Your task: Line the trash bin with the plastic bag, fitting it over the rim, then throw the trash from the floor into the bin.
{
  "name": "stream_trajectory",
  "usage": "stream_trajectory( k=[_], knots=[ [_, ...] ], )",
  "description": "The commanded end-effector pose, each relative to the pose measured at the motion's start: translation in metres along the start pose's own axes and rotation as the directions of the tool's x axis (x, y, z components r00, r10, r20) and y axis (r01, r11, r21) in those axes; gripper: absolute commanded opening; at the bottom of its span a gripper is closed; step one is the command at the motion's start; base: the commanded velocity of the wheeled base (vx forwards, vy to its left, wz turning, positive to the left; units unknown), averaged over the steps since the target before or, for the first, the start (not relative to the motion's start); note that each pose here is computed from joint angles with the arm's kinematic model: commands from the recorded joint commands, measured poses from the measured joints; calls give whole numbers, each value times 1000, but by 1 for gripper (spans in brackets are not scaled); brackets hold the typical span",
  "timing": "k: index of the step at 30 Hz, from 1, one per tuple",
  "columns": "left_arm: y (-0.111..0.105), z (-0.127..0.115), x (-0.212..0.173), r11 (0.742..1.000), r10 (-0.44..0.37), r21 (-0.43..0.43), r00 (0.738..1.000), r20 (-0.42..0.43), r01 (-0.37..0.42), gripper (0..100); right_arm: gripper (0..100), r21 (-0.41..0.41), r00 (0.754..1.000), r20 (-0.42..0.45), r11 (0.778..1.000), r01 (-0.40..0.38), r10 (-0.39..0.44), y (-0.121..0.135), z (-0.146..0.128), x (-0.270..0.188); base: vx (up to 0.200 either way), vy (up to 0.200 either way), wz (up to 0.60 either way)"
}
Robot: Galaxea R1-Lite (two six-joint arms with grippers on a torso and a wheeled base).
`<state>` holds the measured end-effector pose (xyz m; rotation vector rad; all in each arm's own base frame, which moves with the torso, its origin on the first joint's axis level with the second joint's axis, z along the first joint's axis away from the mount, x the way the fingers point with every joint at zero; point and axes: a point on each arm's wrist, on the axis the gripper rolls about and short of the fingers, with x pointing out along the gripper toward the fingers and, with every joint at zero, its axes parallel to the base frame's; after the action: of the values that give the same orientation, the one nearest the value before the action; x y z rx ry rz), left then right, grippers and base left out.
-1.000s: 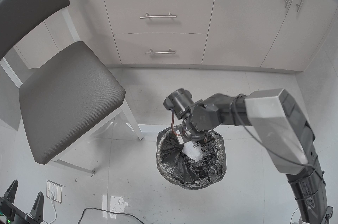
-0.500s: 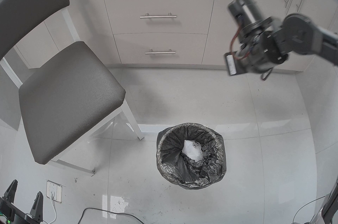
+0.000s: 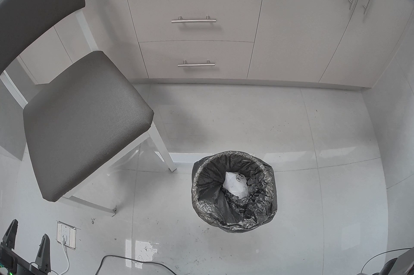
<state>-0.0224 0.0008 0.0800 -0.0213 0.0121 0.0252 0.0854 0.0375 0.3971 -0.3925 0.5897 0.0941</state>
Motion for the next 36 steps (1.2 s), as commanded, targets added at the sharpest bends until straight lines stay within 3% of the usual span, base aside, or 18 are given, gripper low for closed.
stream_trajectory(
  k=[1,7,8,11,12,13,14,16,17,18,21,24,27,28,29,32,33,36],
  knots=[
    [0,-4,-1,1000,4,7,1000,9,-4,100,0,-13,996,67,998,-64,64,-29,-88,-86,0,0,0],
    [0,-4,-1,1000,4,9,1000,9,-4,100,0,103,971,236,994,27,-50,-31,-148,-141,0,0,0],
    [0,-4,-1,1000,4,9,1000,9,-4,100,0,101,940,325,992,74,-103,-26,-184,-166,0,0,0],
    [0,-4,-1,1000,4,9,1000,9,-4,100,0,107,917,371,988,113,-145,-18,-205,-180,0,0,0],
    [0,-4,-1,1000,4,9,1000,9,-4,100,0,177,843,483,970,169,-235,3,-248,-207,0,0,0],
    [0,-4,-1,1000,4,9,1000,9,-4,100,0,207,803,529,960,191,-274,13,-263,-216,0,0,0],
    [0,-4,-1,1000,4,9,1000,9,-4,100,0,210,798,535,959,191,-277,14,-264,-217,0,0,0],
    [0,-4,-1,1000,4,9,1000,9,-4,100,0,282,655,666,933,223,-358,39,-301,-238,0,0,0],
    [0,-4,-1,1000,4,9,1000,9,-4,100,0,282,655,666,933,223,-358,39,-301,-238,0,0,0],
    [0,-4,-1,1000,4,9,1000,9,-4,100,0,321,529,753,920,225,-392,53,-328,-250,0,0,0],
    [0,-4,-1,1000,4,9,1000,9,-4,100,0,325,493,775,918,228,-396,63,-339,-237,0,0,0],
    [0,-4,-1,1000,4,9,1000,9,-4,100,0,323,512,762,918,232,-397,67,-342,-224,0,0,0],
    [0,-4,-1,1000,4,9,1000,9,-4,100,0,318,557,737,923,215,-384,69,-345,-221,0,0,0],
    [0,-4,-1,1000,4,9,1000,9,-4,100,0,317,598,713,929,193,-367,70,-346,-216,0,0,0],
    [0,-4,-1,1000,4,9,1000,9,-4,100,0,318,599,712,929,191,-367,70,-346,-216,0,0,0],
    [0,-4,-1,1000,4,9,1000,9,-4,100,0,341,670,657,929,145,-346,71,-343,-203,0,0,0],
    [0,-4,-1,1000,4,9,1000,9,-4,100,0,341,670,657,929,145,-346,71,-343,-203,0,0,0],
    [0,-4,-1,1000,4,9,1000,9,-4,100,0,392,722,557,896,207,-411,98,-337,-175,0,0,0]
  ],
)
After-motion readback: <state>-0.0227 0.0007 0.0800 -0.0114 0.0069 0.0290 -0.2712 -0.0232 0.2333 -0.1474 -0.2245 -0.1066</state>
